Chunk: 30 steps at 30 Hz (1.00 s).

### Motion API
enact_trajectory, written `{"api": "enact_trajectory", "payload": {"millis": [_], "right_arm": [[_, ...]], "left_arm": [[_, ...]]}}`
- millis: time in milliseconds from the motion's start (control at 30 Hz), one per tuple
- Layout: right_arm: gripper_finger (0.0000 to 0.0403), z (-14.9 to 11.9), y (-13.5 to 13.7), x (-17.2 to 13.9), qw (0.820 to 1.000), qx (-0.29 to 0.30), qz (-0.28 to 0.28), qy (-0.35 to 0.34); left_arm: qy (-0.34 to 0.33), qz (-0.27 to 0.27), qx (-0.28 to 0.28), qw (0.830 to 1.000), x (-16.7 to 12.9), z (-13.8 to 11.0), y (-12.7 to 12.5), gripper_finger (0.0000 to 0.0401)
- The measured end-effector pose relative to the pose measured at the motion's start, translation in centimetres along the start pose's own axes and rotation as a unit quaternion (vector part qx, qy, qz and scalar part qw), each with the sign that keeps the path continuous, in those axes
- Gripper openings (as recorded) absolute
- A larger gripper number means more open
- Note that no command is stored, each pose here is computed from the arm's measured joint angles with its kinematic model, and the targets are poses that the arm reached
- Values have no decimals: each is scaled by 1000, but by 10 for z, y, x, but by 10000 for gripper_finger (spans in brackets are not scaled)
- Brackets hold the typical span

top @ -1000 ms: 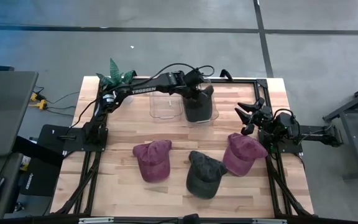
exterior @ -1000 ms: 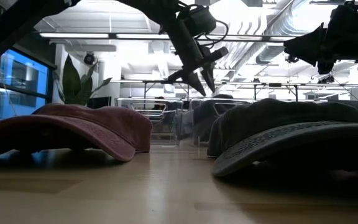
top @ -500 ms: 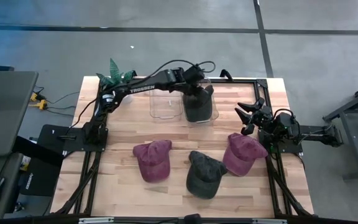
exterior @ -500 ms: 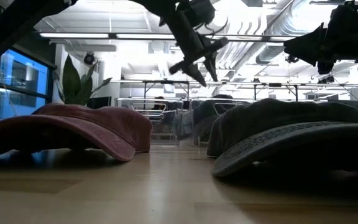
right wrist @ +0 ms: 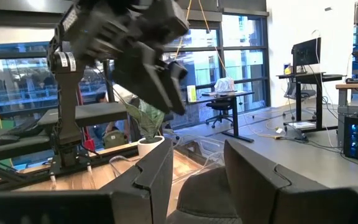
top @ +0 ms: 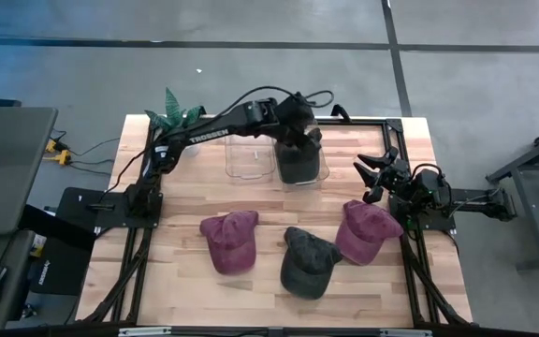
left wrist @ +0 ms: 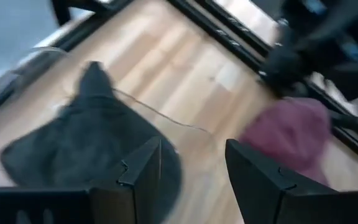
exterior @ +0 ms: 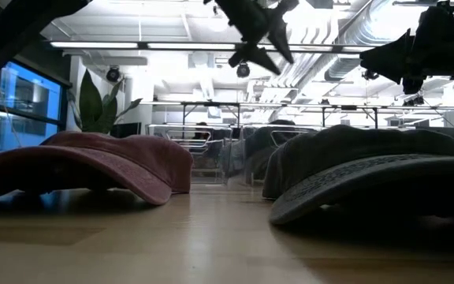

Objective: Pick & Place hat
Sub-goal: Put the black cap into the right transparent bin

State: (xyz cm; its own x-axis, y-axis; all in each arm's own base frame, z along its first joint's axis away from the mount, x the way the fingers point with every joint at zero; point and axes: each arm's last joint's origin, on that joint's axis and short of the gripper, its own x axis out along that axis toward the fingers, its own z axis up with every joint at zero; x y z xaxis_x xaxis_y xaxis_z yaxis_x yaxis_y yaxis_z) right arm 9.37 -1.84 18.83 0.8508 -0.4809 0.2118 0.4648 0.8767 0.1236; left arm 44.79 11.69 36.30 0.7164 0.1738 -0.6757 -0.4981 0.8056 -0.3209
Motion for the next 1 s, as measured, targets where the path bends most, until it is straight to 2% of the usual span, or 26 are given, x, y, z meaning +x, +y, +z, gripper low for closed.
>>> {"api": "enact_trajectory", "payload": {"millis": [167,367,600,867,1000], "right_arm": [[139,0,0,0,1000,0,0,0],[139,0,0,0,1000,0,0,0],[139,0,0,0,1000,0,0,0],[139,0,0,0,1000,0,0,0],[139,0,0,0,1000,0,0,0]], "left_arm": [[17,-12,7,1000,-8,-9,-22,172],[40,-4,-22,999,-27,-21,-39,172],[74,15,-38,996,-45,-30,-40,172],[72,2,-2,997,-65,-34,-38,172],[83,-1,8,997,-81,-48,-29,172]]}}
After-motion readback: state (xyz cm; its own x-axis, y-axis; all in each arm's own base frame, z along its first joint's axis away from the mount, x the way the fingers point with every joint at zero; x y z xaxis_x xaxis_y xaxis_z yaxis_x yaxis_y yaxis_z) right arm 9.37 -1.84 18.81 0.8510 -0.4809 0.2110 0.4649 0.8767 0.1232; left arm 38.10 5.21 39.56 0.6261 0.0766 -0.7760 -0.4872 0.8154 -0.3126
